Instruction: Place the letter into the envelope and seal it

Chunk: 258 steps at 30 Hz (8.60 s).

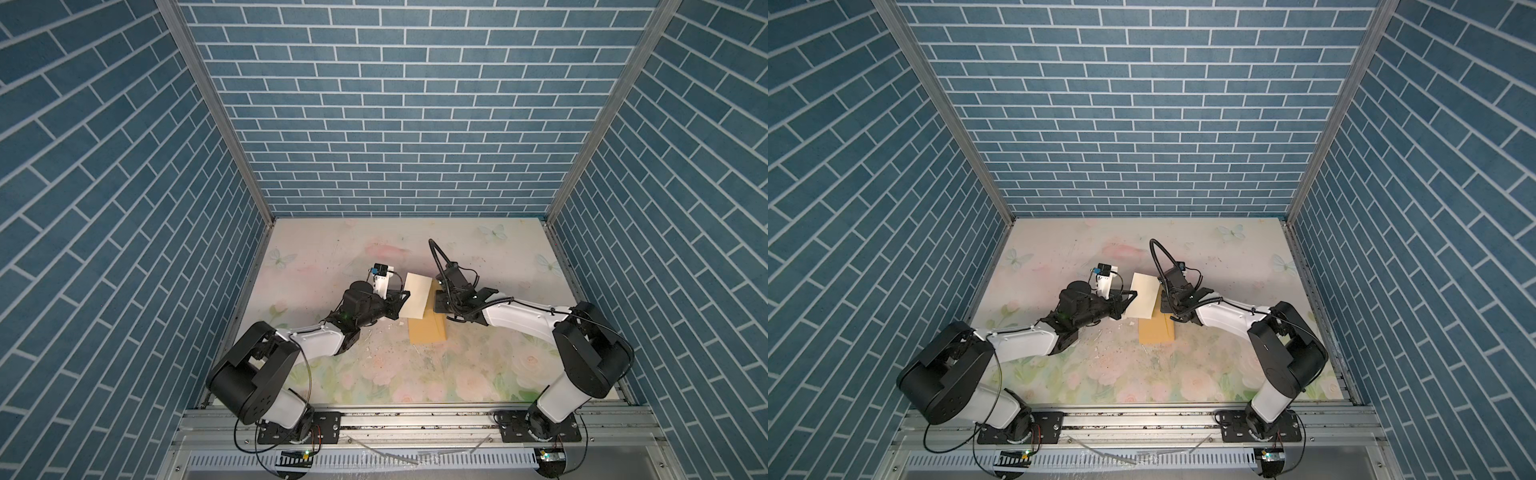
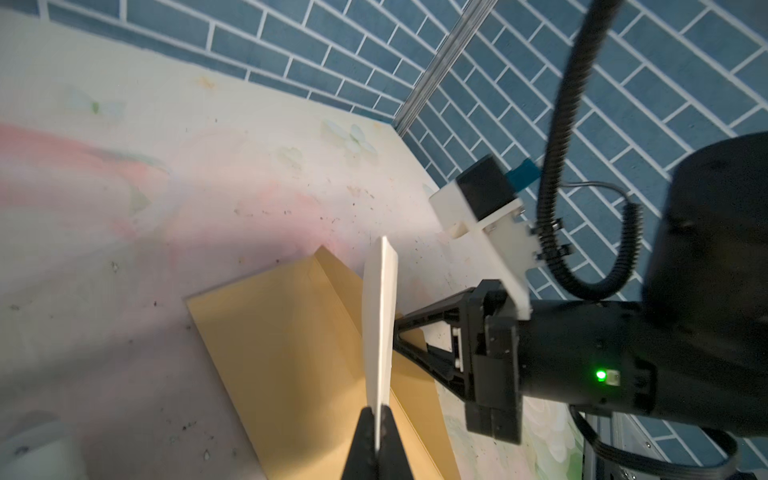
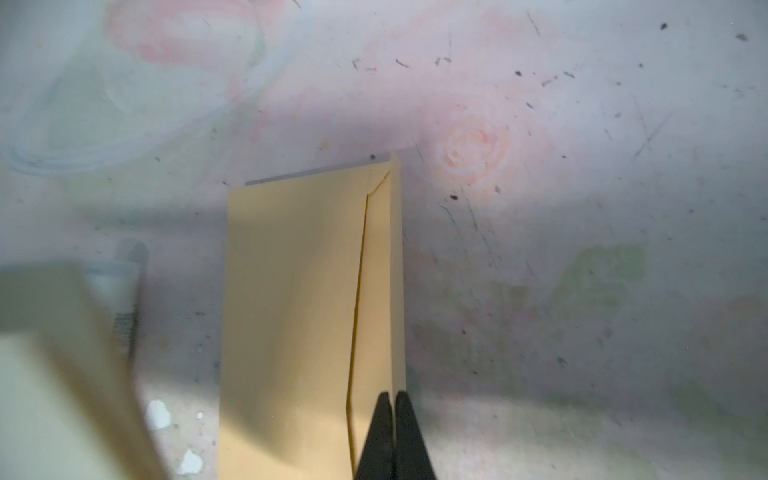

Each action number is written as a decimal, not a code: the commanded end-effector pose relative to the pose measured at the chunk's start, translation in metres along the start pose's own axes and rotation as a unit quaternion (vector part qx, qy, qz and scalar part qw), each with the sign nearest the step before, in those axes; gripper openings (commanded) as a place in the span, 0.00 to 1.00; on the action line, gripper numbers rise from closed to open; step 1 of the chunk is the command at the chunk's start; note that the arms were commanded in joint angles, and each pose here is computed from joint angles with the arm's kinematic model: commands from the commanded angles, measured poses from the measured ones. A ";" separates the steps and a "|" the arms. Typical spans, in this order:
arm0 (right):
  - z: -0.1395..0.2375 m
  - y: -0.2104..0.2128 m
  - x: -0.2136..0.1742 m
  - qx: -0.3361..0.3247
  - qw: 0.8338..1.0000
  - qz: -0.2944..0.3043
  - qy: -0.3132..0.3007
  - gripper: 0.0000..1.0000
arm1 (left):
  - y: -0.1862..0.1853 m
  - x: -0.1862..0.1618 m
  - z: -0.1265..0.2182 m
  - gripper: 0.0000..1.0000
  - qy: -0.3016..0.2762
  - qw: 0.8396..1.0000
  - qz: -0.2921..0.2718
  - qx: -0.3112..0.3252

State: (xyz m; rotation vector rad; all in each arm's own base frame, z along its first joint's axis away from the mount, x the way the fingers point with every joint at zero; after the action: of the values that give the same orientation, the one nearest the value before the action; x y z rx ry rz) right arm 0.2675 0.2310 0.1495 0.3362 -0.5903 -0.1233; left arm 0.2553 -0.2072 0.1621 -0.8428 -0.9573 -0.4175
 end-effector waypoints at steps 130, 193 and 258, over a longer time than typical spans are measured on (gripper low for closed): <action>0.085 -0.019 0.041 0.349 0.931 -0.101 -0.034 0.00 | -0.011 0.070 0.017 0.63 -0.035 0.997 0.073 0.010; 0.013 -0.056 0.016 0.020 0.990 -0.058 0.127 0.00 | 0.039 -0.025 -0.068 0.66 0.134 0.983 0.100 0.081; -0.038 -0.039 -0.014 0.108 0.976 -0.092 0.167 0.00 | 0.049 -0.042 -0.082 0.64 0.143 0.979 0.121 0.078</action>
State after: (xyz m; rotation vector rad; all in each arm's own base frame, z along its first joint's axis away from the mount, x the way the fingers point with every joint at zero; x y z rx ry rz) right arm 0.2774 0.2007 0.1026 0.5987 -0.2698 -0.1642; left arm 0.3135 -0.2426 0.0961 -0.7470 -0.6643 -0.2481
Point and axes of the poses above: each gripper's point midway between its finger pads, its own z axis back along the fingers, its own y axis along the line the jaws close on, x = y × z, the point moved 10 cm from there along z, back along the fingers, and after that the axes turned 11 degrees about -z, right-handed, at the moved point
